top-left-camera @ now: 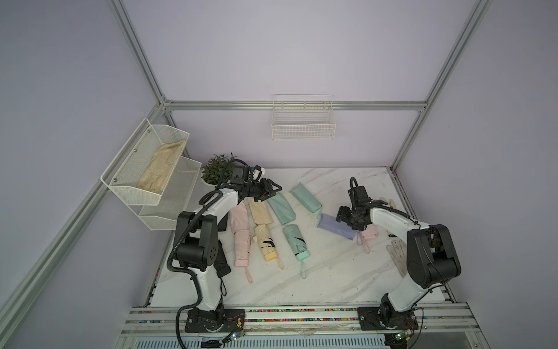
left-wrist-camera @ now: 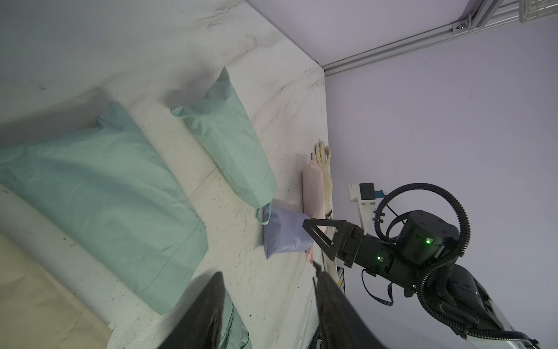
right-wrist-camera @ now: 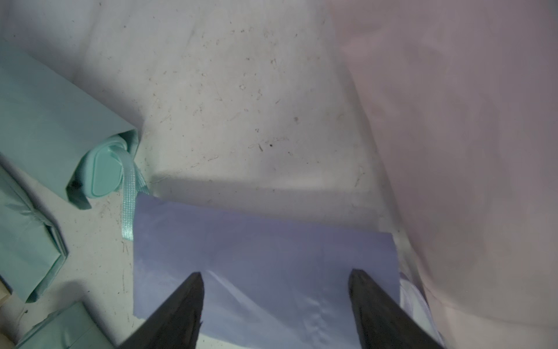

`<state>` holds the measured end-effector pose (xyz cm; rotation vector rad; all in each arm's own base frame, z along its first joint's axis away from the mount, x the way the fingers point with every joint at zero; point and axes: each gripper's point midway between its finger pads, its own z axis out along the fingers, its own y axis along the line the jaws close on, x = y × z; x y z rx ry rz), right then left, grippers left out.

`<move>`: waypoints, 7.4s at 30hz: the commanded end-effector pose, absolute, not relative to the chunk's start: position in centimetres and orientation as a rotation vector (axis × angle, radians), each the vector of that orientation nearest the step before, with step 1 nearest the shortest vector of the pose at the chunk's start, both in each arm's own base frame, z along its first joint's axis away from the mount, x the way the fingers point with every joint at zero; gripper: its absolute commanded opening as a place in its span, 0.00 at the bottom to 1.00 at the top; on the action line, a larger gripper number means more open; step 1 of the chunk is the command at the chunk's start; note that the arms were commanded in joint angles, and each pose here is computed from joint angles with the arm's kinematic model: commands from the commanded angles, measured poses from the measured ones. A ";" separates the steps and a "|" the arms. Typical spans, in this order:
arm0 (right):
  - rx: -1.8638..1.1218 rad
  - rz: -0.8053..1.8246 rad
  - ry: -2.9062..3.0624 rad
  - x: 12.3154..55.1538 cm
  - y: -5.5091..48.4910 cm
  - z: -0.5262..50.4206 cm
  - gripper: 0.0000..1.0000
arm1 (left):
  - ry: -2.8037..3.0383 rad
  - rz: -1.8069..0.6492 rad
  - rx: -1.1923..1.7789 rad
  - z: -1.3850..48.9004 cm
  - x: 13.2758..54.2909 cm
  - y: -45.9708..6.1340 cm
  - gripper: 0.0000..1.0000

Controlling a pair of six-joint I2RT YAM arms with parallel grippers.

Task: Take umbrellas out of sleeves
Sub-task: Adjust the umbrella at the center of the board, then move the umbrella to the center of the board.

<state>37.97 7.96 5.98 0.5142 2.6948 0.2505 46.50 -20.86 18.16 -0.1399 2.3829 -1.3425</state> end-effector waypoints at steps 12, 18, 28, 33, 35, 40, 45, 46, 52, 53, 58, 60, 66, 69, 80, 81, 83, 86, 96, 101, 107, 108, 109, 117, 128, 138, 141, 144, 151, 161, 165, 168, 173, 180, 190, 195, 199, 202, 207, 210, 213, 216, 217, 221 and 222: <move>0.346 0.495 2.769 35.5 11.4 4.8 0.97 | 2.301 -1.399 -0.085 21.8 46.1 -21.1 0.49; 0.342 0.511 2.653 33.0 11.5 9.0 0.97 | 2.308 -1.419 -0.104 21.4 46.1 -21.2 0.49; 0.215 0.819 2.598 31.5 17.8 10.1 0.87 | 2.276 -1.392 -0.087 22.6 46.0 -21.0 0.49; 0.152 0.870 2.664 32.1 20.8 7.9 0.86 | 2.285 -1.394 -0.094 22.1 46.1 -21.1 0.49; 0.153 0.848 2.686 32.8 20.9 6.7 0.86 | 2.291 -1.394 -0.098 21.8 46.1 -21.1 0.49; 0.164 0.626 2.713 34.6 19.1 5.4 0.86 | 2.287 -1.402 -0.097 22.1 46.1 -21.1 0.49; 0.159 0.367 2.699 36.9 16.7 5.6 0.87 | 2.283 -1.406 -0.096 22.4 46.0 -21.1 0.49; 0.152 0.351 2.694 37.3 16.7 5.8 0.87 | 2.282 -1.414 -0.096 22.5 46.0 -21.2 0.49; 0.120 0.415 2.653 39.1 18.1 7.4 0.87 | 2.262 -1.413 -0.085 23.2 45.9 -21.1 0.49; 0.113 0.438 2.661 39.3 18.5 7.4 0.88 | 2.261 -1.414 -0.085 23.3 45.9 -21.1 0.49; 0.032 0.627 2.711 38.1 21.0 6.5 0.88 | 2.260 -1.420 -0.085 23.3 45.9 -21.1 0.49; 0.042 0.620 2.729 37.3 20.7 5.8 0.87 | 2.259 -1.423 -0.086 23.4 45.8 -21.1 0.49; 0.148 0.311 2.728 37.6 16.6 4.8 0.89 | 2.247 -1.429 -0.083 23.9 45.7 -21.1 0.49; 0.160 0.202 2.736 37.4 15.2 4.9 0.89 | 2.247 -1.427 -0.085 23.9 45.7 -21.0 0.49; 0.080 0.252 2.685 39.7 16.7 7.2 0.91 | 2.246 -1.427 -0.085 23.8 45.7 -21.0 0.49; 0.063 0.295 2.667 40.2 17.3 7.6 0.92 | 2.246 -1.429 -0.087 23.9 45.7 -21.0 0.49; 0.045 0.350 2.624 41.7 18.5 8.6 0.94 | 2.245 -1.429 -0.086 23.9 45.8 -21.1 0.49; 0.029 0.312 2.612 44.4 19.1 8.1 0.94 | 2.244 -1.429 -0.086 23.9 45.7 -21.0 0.49; -0.044 0.224 2.571 51.0 20.9 4.3 0.97 | 2.247 -1.437 -0.091 23.8 45.7 -21.1 0.49; -0.060 0.228 2.578 51.4 21.2 3.4 0.97 | 2.239 -1.444 -0.087 24.0 45.7 -21.1 0.49; -0.097 0.221 2.592 50.2 22.0 2.8 0.92 | 2.231 -1.451 -0.087 24.3 45.7 -21.1 0.49; -0.101 0.221 2.592 50.0 22.1 2.8 0.90 | 2.232 -1.452 -0.089 24.3 45.6 -21.1 0.49; -0.106 0.218 2.592 49.7 22.1 2.9 0.87 | 2.229 -1.451 -0.087 24.4 45.7 -21.1 0.49; -0.090 0.243 2.591 47.0 22.1 4.1 0.78 | 2.236 -1.454 -0.096 23.9 45.7 -21.2 0.49; -0.067 0.259 2.637 43.7 21.5 4.1 0.48 | 2.239 -1.458 -0.084 23.9 45.4 -21.7 0.49; -0.053 0.232 2.666 41.9 20.8 3.2 0.10 | 2.237 -1.457 -0.082 24.0 45.4 -21.7 0.49; -0.060 0.239 2.674 40.9 20.9 3.1 0.07 | 2.240 -1.457 -0.083 23.8 45.4 -21.7 0.49; -0.065 0.266 2.690 39.5 21.1 2.8 0.06 | 2.239 -1.457 -0.084 23.9 45.4 -21.7 0.49; -0.073 0.322 2.724 35.5 20.9 2.8 0.05 | 2.245 -1.461 -0.084 23.6 45.3 -22.0 0.49; -0.066 0.370 2.752 30.0 19.0 3.5 0.04 | 2.266 -1.468 -0.062 23.0 44.9 -23.1 0.49; -0.039 0.369 2.755 28.0 17.7 3.6 0.05 | 2.306 -1.483 -0.025 21.6 44.1 -25.1 0.50; -0.022 0.362 2.753 27.0 16.9 3.8 0.05 | 2.349 -1.496 0.003 20.0 43.4 -26.8 0.50; 0.027 0.419 2.740 25.8 16.7 4.3 0.08 | 2.437 -1.501 0.088 17.0 42.1 -29.9 0.50; 0.067 0.463 2.690 25.0 16.2 5.2 0.10 | 2.569 -1.354 0.180 12.9 42.2 -31.7 0.53; 0.073 0.499 2.643 24.8 16.2 5.6 0.10 | 2.655 -1.258 0.071 9.1 45.3 -32.7 0.55; 0.077 0.523 2.608 24.8 16.1 6.5 0.11 | 2.653 -1.268 0.046 8.7 46.4 -34.0 0.54; 0.079 0.528 2.594 24.8 16.1 6.8 0.11 | 2.661 -1.254 0.040 8.1 46.7 -34.7 0.54; 0.089 0.523 2.589 24.9 16.0 6.9 0.11 | 2.686 -1.235 0.028 7.2 46.6 -34.9 0.53; 0.102 0.524 2.572 24.9 15.8 7.3 0.11 | 2.713 -1.243 0.030 6.0 46.1 -35.7 0.53; 0.106 0.531 2.561 24.9 15.8 7.5 0.11 | 2.718 -1.250 0.036 5.6 46.2 -36.5 0.53; 0.104 0.536 2.560 24.8 15.8 7.6 0.11 | 2.710 -1.250 0.031 5.6 46.6 -37.0 0.53; 0.098 0.543 2.562 24.8 15.9 7.6 0.11 | 2.704 -1.246 0.024 5.5 47.0 -37.3 0.53; 0.096 0.545 2.565 24.7 15.9 7.5 0.12 | 2.703 -1.256 0.024 5.6 47.0 -37.5 0.52; 0.093 0.544 2.570 24.7 16.0 7.4 0.12 | 2.693 -1.276 0.035 6.1 47.0 -38.1 0.49; 0.092 0.544 2.571 24.7 16.0 7.4 0.12 | 2.692 -1.274 0.041 6.1 46.9 -38.3 0.49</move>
